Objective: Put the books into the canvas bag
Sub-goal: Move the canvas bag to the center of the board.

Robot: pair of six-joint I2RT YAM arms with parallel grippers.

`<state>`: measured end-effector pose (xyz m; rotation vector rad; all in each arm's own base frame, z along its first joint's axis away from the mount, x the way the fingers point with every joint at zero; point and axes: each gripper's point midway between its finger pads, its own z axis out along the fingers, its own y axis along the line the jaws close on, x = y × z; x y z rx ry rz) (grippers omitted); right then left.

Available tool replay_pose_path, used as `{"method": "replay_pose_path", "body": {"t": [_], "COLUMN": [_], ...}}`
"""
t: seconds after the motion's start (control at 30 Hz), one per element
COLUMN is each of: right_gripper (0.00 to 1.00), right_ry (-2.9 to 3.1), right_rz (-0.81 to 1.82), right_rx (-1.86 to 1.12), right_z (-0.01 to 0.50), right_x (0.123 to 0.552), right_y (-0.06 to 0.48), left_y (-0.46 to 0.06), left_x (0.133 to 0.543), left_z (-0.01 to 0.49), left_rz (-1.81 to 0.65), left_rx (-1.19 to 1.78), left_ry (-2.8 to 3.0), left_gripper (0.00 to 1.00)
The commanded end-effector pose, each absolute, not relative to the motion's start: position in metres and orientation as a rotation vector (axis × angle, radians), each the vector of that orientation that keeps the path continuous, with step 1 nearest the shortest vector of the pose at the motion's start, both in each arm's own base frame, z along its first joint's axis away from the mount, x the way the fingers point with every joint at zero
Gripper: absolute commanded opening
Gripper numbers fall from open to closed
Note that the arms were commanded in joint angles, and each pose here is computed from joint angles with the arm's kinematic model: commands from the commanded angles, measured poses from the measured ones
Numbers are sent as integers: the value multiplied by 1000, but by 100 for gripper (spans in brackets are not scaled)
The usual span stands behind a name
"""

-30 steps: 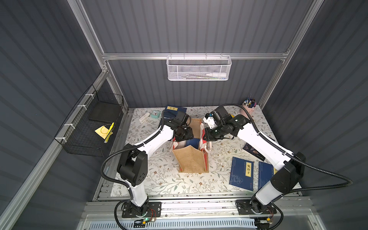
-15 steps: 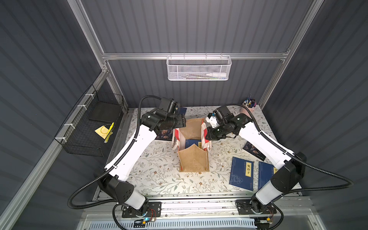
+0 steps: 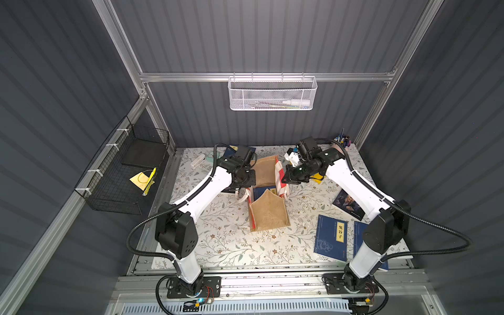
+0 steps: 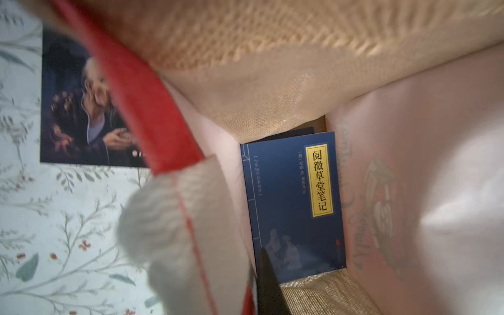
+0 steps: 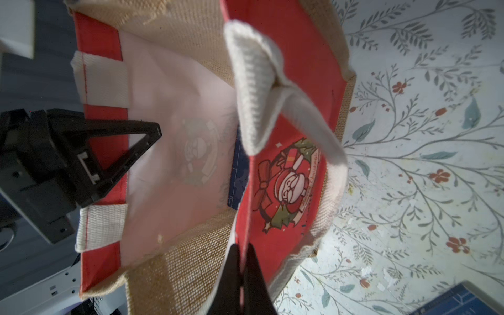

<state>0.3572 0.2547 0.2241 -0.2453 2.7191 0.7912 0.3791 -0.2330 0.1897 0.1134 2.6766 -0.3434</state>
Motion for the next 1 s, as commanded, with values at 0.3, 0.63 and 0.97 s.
{"method": "replay_pose_path", "body": {"t": [0.3,0.63,0.97], "right_gripper": [44,63,75], "right_ry": [2617,2636,2722], "right_rz": [702,513,356], "right_rx": [-198,-1,561], "right_z": [253,260,181], "right_x": [424,380,302], "right_y": [238,170,58], "left_y": [-232,-228,-283], "left_x": [466,430,351], "left_z": [207,262,304], "left_rz": [-250,-389,-527], "left_rx": [218,253,489], "left_ry": [2562,2454,2310], "left_gripper": [33,55,57]}}
